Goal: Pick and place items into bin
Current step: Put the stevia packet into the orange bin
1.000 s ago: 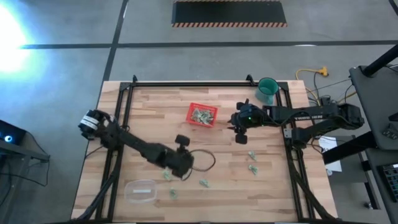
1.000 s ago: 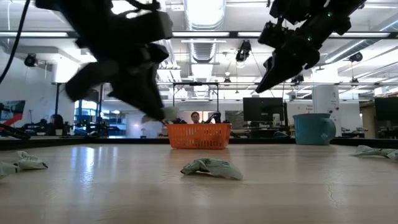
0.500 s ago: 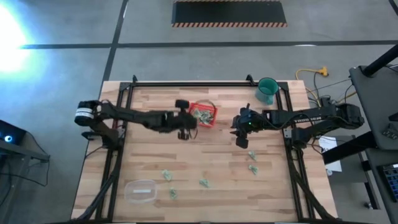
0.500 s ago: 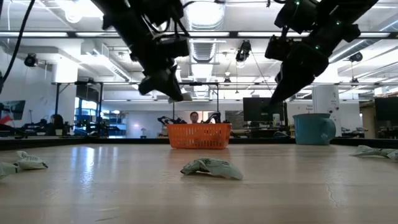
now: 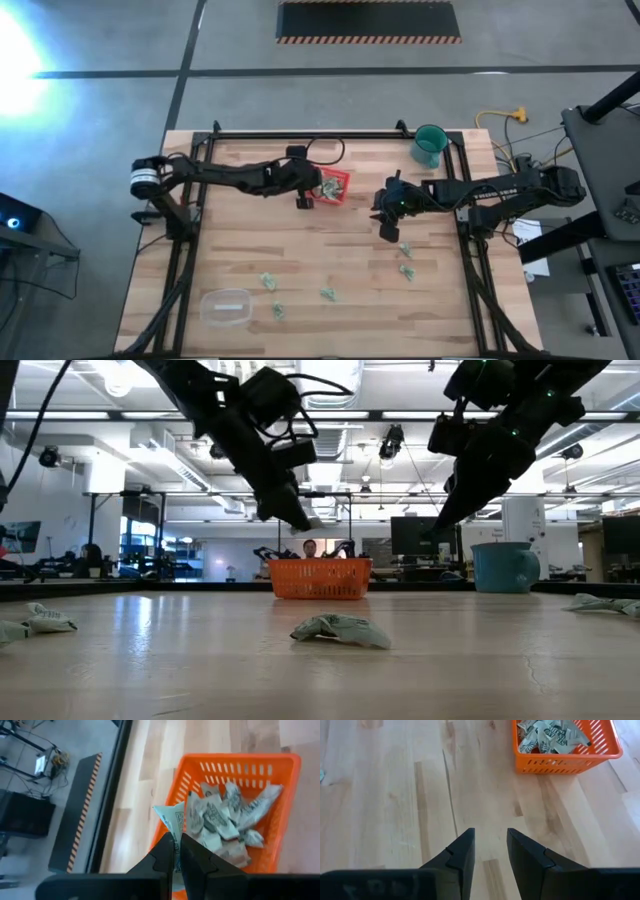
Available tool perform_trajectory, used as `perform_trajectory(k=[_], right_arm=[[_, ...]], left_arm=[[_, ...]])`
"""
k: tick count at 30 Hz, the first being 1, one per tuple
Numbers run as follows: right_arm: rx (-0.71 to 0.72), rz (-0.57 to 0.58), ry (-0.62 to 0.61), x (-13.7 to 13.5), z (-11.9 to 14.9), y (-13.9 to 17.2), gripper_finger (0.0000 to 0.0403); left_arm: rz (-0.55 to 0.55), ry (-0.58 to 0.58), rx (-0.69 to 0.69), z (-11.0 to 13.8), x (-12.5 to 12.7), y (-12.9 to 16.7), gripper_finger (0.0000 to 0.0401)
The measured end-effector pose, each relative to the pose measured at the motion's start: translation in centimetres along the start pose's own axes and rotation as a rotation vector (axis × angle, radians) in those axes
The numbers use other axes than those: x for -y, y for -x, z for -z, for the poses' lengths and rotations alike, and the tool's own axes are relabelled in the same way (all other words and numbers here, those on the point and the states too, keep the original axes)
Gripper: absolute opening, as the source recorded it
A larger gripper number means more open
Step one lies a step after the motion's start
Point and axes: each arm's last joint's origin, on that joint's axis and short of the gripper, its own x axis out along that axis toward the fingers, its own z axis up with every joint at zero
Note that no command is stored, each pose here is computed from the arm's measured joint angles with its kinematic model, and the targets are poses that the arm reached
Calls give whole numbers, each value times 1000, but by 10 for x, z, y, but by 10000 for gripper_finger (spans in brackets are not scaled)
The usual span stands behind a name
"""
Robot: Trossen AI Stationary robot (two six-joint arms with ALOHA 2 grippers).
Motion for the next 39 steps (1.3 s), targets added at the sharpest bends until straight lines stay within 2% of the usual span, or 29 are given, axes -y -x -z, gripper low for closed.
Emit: perform_trajectory(k=[11, 19, 31, 39], right_arm=[[3, 0, 7, 0, 0, 0, 101], [4, -1, 21, 0, 0, 0, 98], [0, -4, 17, 0, 0, 0, 98], [-124, -87, -39, -4, 12, 1, 101]], left_arm=[[-19, 0, 33, 0, 6, -20, 8], [-9, -10, 26, 2, 8, -22, 11], [18, -7, 36, 1, 9, -22, 115], [59, -33, 28, -4, 18, -4, 130]])
